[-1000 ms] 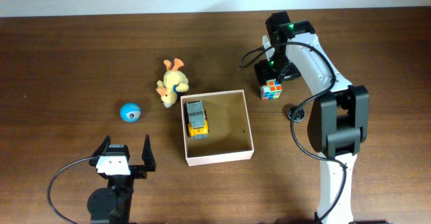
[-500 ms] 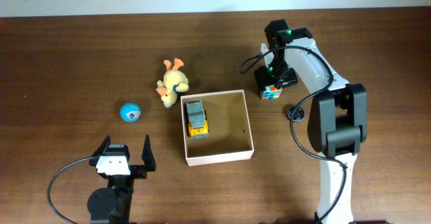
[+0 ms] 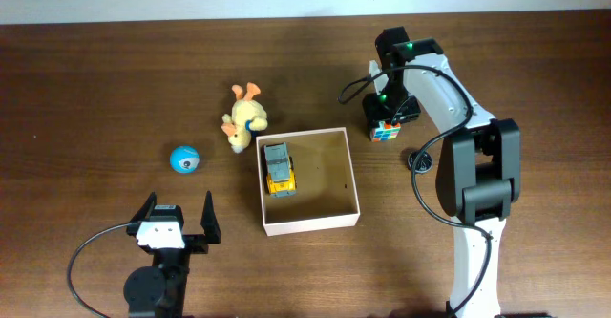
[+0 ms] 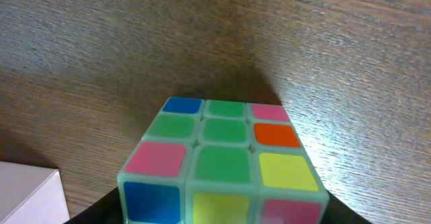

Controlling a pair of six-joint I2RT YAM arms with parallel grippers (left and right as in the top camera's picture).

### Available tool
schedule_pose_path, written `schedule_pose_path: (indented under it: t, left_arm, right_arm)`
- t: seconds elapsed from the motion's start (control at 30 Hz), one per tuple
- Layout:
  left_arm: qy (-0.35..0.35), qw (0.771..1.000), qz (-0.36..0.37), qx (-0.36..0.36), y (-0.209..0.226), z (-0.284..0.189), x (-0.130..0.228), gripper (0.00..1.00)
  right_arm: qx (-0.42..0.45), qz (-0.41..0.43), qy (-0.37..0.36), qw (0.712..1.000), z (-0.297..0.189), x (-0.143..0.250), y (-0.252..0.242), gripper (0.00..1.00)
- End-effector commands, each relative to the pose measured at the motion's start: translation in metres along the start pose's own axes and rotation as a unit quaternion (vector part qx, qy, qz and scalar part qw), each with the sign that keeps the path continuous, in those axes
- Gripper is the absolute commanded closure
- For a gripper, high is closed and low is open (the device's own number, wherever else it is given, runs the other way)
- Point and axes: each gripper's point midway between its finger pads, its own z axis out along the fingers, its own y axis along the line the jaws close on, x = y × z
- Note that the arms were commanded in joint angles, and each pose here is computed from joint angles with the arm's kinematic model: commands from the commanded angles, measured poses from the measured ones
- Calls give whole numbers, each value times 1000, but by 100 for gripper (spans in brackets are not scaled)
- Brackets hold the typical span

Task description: Pack container

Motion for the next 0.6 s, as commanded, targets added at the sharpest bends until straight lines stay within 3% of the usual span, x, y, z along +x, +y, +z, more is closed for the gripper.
schedule_pose_path:
  t: [0.0,0.2,0.57]
  left_arm:
    - [2,1000,-3,4,-1,1,3,1]
    - [2,1000,-3,4,-1,1,3,1]
    - [2,1000,-3,4,-1,1,3,1]
  right_arm:
    - [-5,-1,7,1000,4,3,3,39]
    - [-5,-1,8,1000,4,4,3,46]
    - [-5,-1,8,1000,4,4,3,46]
